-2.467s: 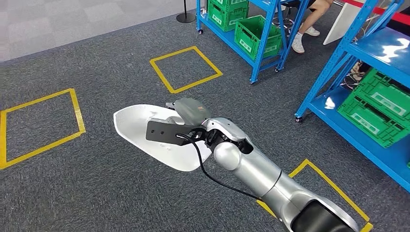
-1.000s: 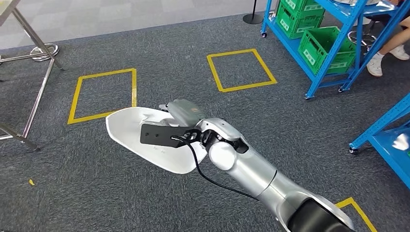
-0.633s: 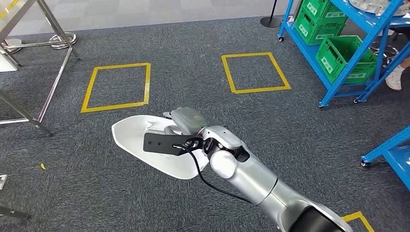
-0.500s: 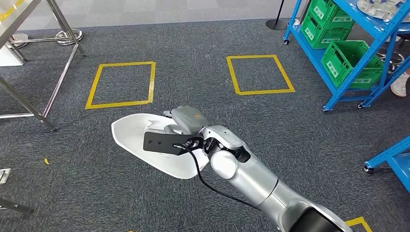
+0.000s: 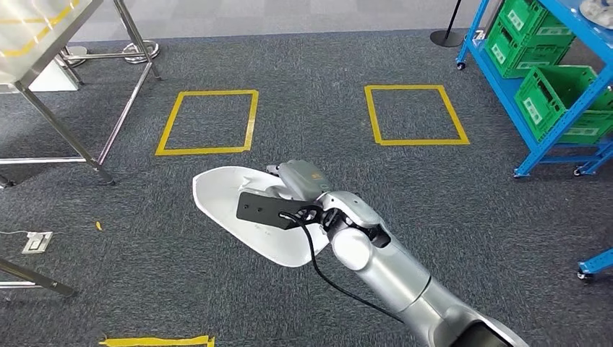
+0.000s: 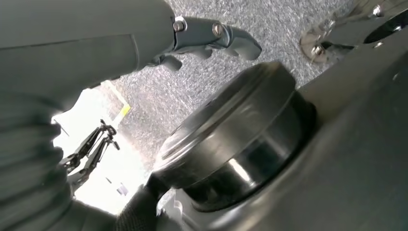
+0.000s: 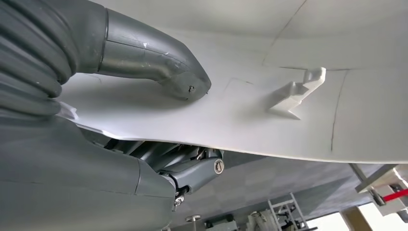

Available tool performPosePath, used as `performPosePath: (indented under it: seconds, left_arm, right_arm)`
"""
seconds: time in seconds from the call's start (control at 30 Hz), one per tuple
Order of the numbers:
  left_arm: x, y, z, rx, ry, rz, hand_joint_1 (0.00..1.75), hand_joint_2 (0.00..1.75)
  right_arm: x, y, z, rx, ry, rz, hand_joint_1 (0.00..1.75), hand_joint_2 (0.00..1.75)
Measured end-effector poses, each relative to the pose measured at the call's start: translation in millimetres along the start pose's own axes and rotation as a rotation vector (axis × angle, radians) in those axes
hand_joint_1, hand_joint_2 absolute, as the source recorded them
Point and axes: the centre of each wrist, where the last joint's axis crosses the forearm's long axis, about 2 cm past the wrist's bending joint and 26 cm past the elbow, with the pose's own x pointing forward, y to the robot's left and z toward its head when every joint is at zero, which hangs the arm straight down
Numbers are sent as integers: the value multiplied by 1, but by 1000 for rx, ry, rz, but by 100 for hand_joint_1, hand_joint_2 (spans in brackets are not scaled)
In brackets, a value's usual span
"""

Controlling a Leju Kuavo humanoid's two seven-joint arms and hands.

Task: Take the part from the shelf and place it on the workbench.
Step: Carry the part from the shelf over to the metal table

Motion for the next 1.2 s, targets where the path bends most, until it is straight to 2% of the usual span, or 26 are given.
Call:
performPosePath:
  seconds: [0.17, 0.53, 1.2]
  left_arm:
    - [0, 1, 1, 3, 4, -1, 0, 175]
    - [-2, 4, 2, 10, 2, 12, 0, 175]
    - [-3, 7, 4, 16, 4, 13, 0, 175]
  right_arm:
    - [-7, 1, 4, 1, 7, 0, 175, 175]
    - [-3, -9, -1, -1, -23, 15, 175, 175]
    - [-5, -5, -4, 13, -21, 8, 175, 175]
